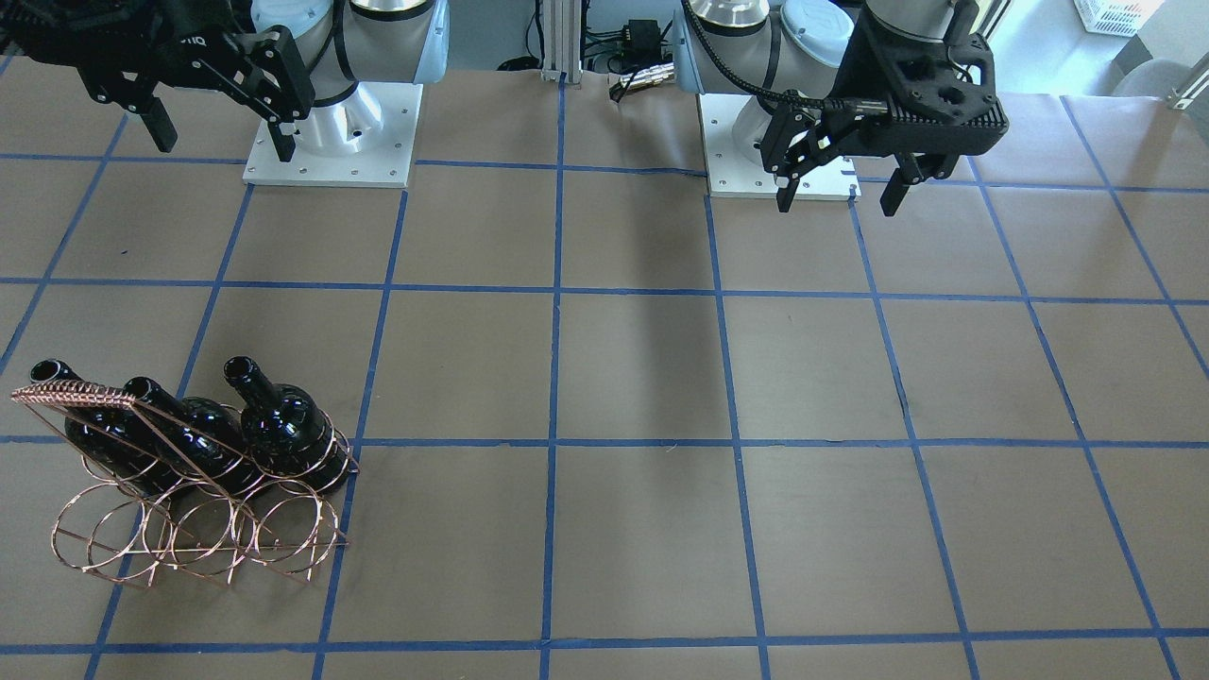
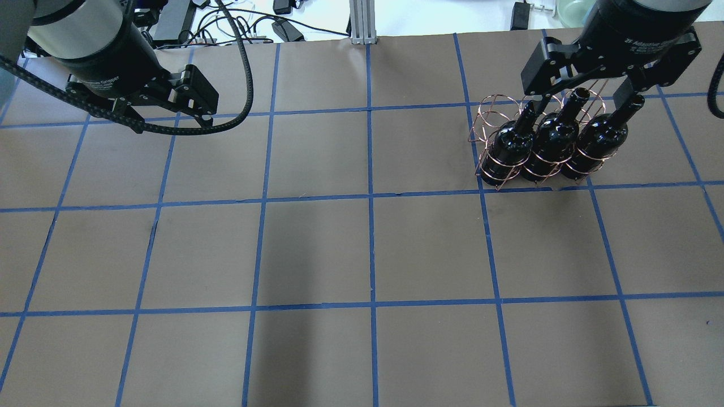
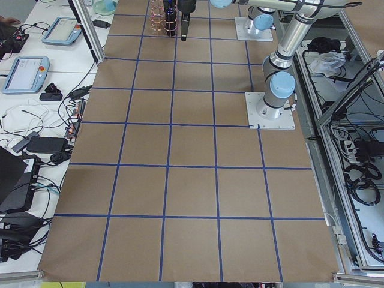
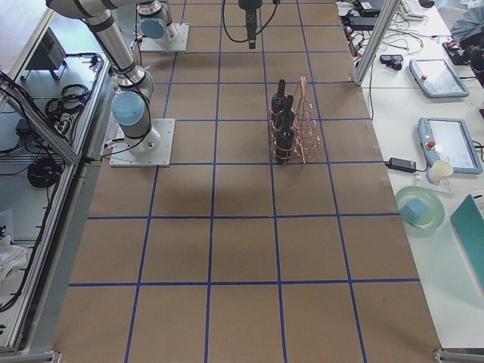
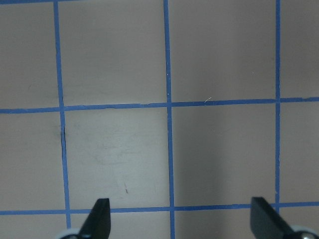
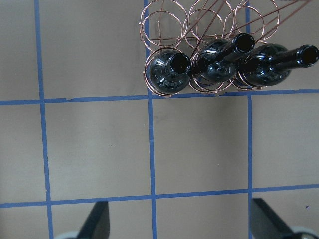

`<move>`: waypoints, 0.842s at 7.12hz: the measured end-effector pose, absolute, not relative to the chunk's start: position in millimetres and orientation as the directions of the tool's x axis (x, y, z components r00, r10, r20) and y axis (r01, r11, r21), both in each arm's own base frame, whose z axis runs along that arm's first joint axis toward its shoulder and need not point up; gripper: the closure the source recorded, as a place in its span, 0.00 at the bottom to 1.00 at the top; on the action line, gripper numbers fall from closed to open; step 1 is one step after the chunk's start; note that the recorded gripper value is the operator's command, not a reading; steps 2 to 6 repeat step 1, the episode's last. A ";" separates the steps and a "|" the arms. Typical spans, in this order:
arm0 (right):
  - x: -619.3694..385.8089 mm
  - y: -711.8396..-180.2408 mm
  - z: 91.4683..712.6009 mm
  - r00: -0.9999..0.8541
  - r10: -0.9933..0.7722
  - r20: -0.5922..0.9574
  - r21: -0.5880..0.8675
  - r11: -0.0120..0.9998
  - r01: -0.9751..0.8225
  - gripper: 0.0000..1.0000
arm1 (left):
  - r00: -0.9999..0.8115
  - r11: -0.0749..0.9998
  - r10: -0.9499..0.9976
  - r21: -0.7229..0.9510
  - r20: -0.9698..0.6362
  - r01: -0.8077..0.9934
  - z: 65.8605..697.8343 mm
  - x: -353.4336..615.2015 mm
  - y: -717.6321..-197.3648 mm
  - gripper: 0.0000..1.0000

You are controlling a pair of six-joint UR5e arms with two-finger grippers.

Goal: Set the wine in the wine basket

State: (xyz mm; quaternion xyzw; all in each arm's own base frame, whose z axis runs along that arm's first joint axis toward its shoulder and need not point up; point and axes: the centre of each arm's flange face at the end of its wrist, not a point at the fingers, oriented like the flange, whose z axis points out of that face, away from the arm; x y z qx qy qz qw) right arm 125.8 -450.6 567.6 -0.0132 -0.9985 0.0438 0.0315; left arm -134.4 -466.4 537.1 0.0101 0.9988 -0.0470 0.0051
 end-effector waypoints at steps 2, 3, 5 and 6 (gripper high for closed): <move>125.7 -450.6 567.6 -0.998 0.029 0.062 -0.088 0.996 0.024 0.00 | -1.000 0.995 0.020 -0.094 -0.010 0.021 537.1 -134.5 -466.4 0.00; 125.7 -450.6 567.6 -0.998 0.029 0.062 -0.088 0.996 0.024 0.00 | -1.000 0.995 0.020 -0.094 -0.010 0.021 537.1 -134.5 -466.4 0.00; 125.7 -450.6 567.6 -0.998 0.029 0.062 -0.088 0.996 0.024 0.00 | -1.000 0.995 0.020 -0.094 -0.010 0.021 537.1 -134.5 -466.4 0.00; 125.7 -450.6 567.6 -0.998 0.029 0.062 -0.088 0.996 0.024 0.00 | -1.000 0.995 0.020 -0.094 -0.010 0.021 537.1 -134.5 -466.4 0.00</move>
